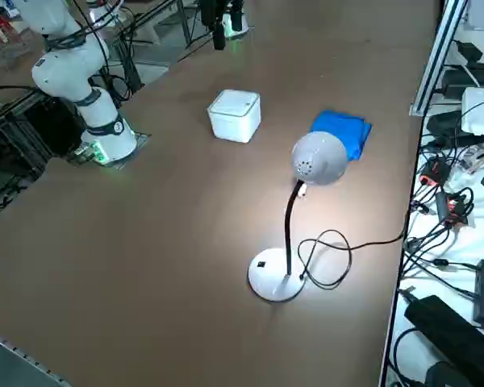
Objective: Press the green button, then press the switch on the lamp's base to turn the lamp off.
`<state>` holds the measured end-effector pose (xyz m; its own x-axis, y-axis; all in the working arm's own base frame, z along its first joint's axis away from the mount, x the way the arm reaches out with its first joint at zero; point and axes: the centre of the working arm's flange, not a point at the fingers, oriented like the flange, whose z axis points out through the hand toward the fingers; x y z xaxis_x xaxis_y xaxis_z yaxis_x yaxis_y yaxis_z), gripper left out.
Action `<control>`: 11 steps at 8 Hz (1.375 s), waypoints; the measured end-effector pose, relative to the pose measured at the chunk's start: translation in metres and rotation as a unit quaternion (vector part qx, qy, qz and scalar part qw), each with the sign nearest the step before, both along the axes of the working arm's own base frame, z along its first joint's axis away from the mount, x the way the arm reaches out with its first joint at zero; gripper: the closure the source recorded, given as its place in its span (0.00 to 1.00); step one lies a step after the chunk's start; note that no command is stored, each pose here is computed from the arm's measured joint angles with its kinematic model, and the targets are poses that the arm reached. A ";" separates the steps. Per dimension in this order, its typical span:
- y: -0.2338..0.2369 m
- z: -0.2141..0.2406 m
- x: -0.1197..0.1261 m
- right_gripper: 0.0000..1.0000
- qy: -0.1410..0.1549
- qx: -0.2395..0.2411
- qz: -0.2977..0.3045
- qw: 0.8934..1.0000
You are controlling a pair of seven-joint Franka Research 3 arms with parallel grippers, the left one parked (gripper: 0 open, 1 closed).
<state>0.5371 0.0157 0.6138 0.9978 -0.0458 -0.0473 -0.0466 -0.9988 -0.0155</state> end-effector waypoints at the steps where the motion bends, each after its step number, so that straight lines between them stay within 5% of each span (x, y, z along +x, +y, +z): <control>1: 0.000 0.000 0.000 0.00 0.000 0.000 0.000 1.000; 11: -0.011 -0.016 0.008 0.01 0.016 -0.001 -0.011 1.000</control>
<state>0.5450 0.0045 0.5979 0.9947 -0.0674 -0.0781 -0.0684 -0.9976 -0.0112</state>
